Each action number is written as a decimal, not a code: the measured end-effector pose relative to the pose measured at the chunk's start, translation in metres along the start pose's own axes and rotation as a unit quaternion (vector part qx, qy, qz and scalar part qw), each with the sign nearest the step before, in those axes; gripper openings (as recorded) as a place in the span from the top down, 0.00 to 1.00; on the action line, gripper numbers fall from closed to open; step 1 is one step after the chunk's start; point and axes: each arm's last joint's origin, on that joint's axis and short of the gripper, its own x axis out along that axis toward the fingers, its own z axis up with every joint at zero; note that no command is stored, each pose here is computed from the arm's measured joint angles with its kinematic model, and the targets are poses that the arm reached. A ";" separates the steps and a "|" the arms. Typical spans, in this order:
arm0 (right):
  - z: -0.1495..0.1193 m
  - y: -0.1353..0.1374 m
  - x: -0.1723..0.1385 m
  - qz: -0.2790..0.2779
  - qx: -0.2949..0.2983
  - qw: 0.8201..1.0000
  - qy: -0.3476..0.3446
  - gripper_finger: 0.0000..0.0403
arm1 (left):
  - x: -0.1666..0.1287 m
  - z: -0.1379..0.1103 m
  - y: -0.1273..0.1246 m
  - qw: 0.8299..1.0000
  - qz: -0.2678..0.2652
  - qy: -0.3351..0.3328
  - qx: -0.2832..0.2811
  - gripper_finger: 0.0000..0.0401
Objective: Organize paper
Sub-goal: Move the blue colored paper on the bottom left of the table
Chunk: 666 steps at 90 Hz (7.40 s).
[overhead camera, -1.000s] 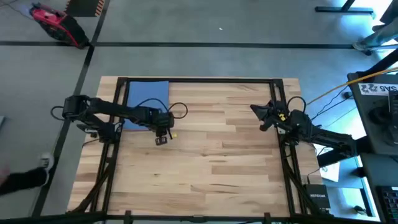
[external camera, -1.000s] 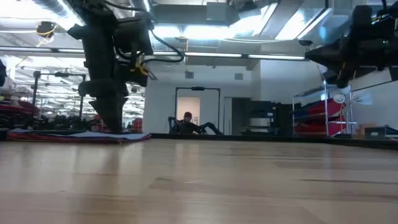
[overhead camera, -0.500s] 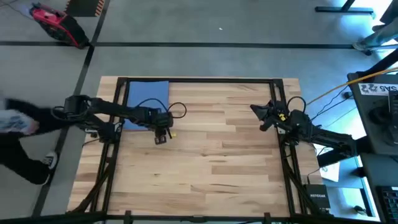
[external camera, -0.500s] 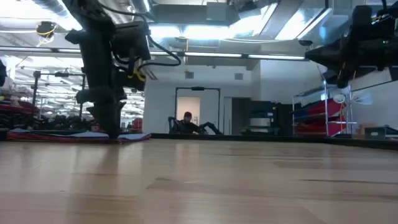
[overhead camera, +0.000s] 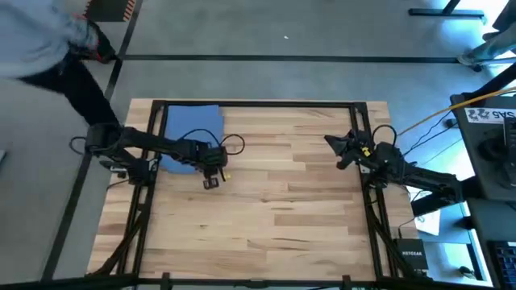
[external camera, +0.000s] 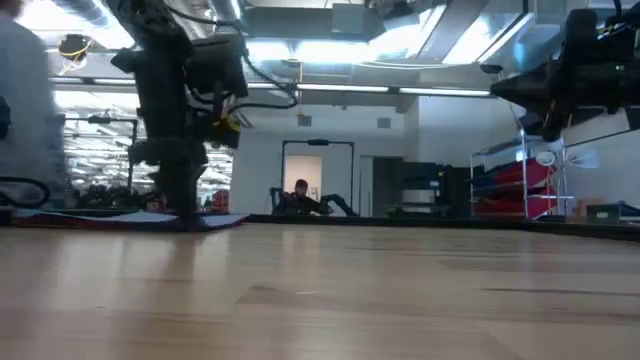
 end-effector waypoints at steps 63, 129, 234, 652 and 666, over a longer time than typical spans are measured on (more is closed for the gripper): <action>0.005 -0.003 0.000 -0.071 -0.010 0.996 -0.048 1.00 | -0.034 0.066 0.006 0.967 -0.145 -0.195 -0.081 0.88; 0.031 0.020 0.003 0.094 0.005 0.994 -0.053 1.00 | 0.029 0.063 0.014 0.986 -0.121 -0.111 -0.017 1.00; 0.135 0.083 0.053 0.045 -0.151 0.980 0.118 1.00 | 0.017 0.182 0.032 0.976 -0.108 -0.186 -0.030 1.00; 0.051 0.111 0.206 0.025 -0.180 0.880 0.439 1.00 | -0.035 0.020 0.050 0.939 -0.136 -0.304 -0.089 1.00; 0.092 0.123 0.180 0.060 -0.185 0.902 0.385 1.00 | -0.019 0.036 0.046 0.931 -0.157 -0.323 -0.072 1.00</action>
